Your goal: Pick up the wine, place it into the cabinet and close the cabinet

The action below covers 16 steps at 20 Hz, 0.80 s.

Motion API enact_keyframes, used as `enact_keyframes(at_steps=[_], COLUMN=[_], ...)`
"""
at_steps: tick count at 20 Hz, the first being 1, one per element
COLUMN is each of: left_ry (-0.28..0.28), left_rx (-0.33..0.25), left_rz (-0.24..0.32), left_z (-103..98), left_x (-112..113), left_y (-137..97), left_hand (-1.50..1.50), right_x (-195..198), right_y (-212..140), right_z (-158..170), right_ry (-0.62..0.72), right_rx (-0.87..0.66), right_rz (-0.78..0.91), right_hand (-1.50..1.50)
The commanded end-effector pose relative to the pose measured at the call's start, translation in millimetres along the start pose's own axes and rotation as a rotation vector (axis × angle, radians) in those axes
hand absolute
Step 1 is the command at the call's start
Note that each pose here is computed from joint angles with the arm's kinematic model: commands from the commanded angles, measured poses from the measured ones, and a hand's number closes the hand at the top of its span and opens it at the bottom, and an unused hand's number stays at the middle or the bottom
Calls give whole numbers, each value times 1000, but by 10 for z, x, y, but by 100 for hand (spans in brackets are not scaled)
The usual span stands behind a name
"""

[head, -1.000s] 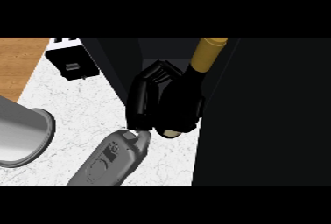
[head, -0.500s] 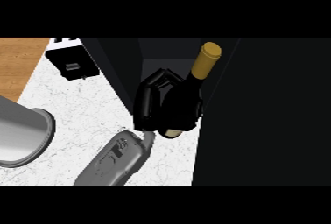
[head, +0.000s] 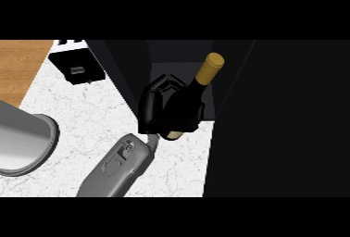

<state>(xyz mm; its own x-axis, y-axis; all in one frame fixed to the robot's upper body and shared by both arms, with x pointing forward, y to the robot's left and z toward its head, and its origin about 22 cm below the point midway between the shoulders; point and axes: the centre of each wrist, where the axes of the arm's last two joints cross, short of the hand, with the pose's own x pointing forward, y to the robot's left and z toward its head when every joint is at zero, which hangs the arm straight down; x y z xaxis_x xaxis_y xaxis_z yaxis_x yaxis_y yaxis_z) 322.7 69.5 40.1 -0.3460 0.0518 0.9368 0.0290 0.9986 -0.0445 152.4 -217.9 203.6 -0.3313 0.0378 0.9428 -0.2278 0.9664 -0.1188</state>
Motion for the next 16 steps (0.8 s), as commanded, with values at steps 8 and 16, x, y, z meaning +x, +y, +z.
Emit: enact_keyframes(at_steps=[8, 16], left_ry=[3, 55], left_rx=[74, 58], left_rz=[37, 24], left_z=[-266, -400], left_x=[-154, -197], left_y=[270, 273], left_hand=[150, 150], right_x=[191, 101], right_y=[7, -13], right_z=[32, 248], right_ry=[-46, -57], right_rx=[27, 11], right_rz=[-46, -71], right_hand=[-150, -150])
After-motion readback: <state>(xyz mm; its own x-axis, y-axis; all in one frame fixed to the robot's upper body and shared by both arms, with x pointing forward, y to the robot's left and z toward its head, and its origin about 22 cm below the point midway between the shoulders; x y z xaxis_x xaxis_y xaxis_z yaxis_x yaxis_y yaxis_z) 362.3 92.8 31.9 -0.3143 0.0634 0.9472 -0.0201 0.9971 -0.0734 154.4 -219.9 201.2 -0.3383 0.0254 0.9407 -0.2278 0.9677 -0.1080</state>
